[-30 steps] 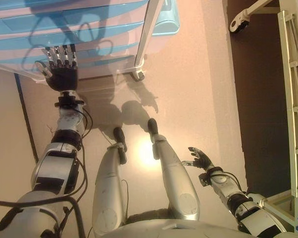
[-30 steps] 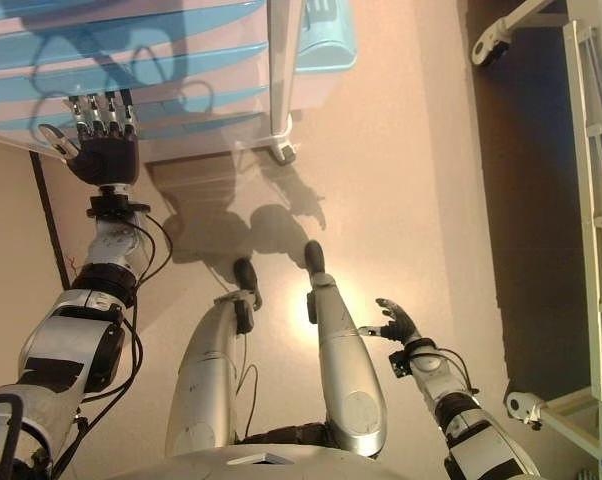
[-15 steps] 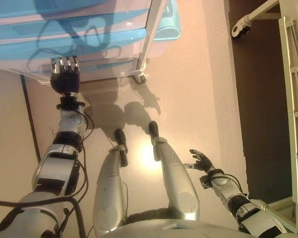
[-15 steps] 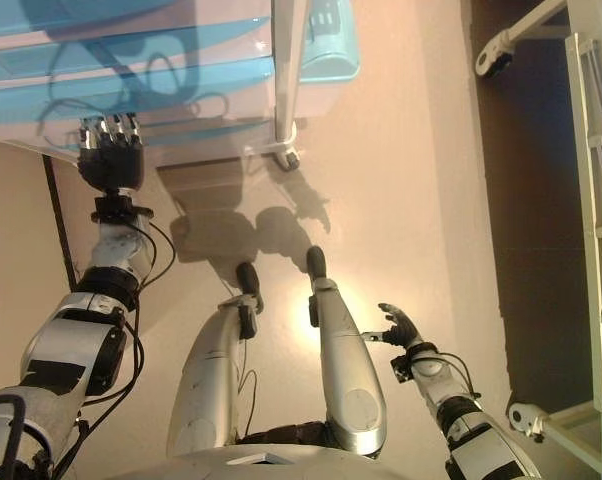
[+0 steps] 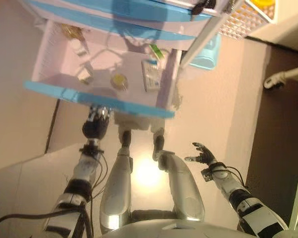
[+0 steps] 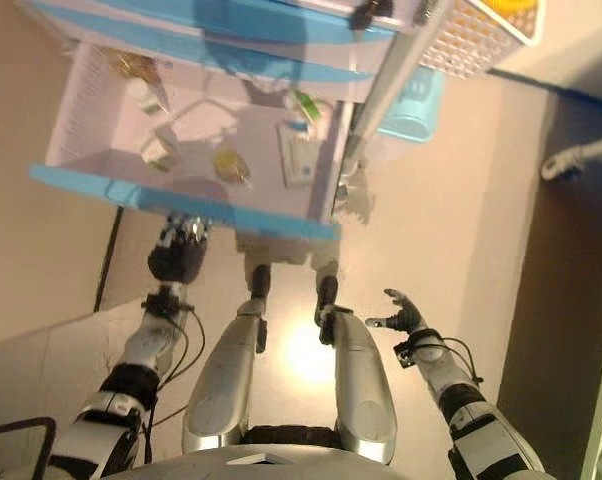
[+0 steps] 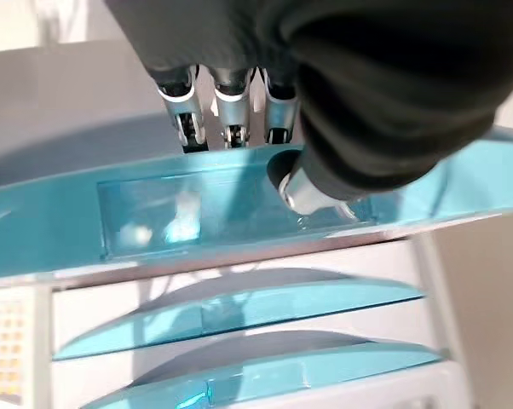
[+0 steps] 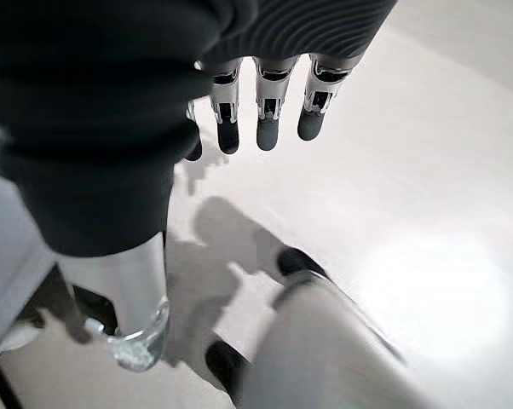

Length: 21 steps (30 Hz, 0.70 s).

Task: Open the drawer and pick up the medicine

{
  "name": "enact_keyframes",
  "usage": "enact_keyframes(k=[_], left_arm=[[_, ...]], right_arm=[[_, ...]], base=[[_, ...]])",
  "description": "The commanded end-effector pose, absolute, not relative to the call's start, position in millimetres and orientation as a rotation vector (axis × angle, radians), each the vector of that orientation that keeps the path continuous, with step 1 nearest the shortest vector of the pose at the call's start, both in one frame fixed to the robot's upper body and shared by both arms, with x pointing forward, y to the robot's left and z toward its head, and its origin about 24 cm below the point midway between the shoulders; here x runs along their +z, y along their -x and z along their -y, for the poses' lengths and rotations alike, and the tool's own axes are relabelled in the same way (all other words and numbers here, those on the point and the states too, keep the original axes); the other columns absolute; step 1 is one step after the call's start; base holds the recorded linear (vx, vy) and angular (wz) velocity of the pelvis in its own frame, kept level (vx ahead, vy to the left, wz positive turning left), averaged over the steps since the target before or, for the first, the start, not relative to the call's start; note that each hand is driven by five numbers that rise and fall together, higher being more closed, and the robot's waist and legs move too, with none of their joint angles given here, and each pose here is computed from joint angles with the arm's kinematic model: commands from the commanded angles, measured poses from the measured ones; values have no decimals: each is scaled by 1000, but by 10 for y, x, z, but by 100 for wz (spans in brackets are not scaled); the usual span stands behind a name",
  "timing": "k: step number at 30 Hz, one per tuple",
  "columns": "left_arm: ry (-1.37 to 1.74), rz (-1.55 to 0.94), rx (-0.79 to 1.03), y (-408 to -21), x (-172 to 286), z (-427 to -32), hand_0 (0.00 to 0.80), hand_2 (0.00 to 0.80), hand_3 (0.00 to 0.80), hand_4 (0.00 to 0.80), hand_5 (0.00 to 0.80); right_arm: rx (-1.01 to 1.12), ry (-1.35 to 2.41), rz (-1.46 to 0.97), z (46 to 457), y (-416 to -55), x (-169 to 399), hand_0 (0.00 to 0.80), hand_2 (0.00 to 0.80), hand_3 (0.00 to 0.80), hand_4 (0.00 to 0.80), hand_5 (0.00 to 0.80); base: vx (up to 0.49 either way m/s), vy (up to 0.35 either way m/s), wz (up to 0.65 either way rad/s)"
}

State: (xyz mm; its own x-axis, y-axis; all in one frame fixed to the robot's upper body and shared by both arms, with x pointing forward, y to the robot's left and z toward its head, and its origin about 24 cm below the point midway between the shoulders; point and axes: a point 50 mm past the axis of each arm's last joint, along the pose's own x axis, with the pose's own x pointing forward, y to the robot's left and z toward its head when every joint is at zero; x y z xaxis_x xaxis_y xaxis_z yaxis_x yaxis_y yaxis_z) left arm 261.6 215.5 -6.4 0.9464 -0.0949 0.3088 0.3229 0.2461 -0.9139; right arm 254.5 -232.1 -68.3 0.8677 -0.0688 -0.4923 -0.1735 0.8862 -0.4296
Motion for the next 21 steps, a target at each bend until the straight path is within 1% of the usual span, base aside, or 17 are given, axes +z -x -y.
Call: enact_keyframes(k=[1, 3, 6, 12, 14, 20, 21], left_arm=[[1210, 484, -498, -2525, 329, -2374, 800, 800, 800, 800, 800], [1229, 419, -424, -2376, 119, -2444, 800, 800, 800, 800, 800], [1249, 292, -255, -2078, -249, -2547, 800, 800, 800, 800, 800], [1264, 103, -23, -1628, -678, -2663, 800, 800, 800, 800, 800], [1259, 55, 24, -1501, -774, -2678, 800, 800, 800, 800, 800], [1196, -70, 92, -1319, -930, -2677, 800, 800, 800, 800, 800], [1164, -112, 114, -1302, -959, -2680, 414, 414, 414, 414, 414]], right_arm=[[-61, 522, -566, 2792, -2427, -612, 0, 0, 0, 0, 0], [-84, 518, -569, 2879, -2438, -577, 0, 0, 0, 0, 0], [-110, 515, -577, 2977, -2424, -557, 0, 0, 0, 0, 0], [-138, 492, -588, 3065, -2367, -566, 0, 0, 0, 0, 0], [-140, 488, -598, 3089, -2335, -581, 0, 0, 0, 0, 0], [-152, 477, -618, 3121, -2240, -636, 0, 0, 0, 0, 0], [-155, 475, -617, 3120, -2227, -644, 0, 0, 0, 0, 0]], base=[[-33, -43, 44], [-18, -17, 32], [-4, 12, 29], [30, 41, 12], [62, 83, 11], [58, 64, 11], [65, 56, 4]])
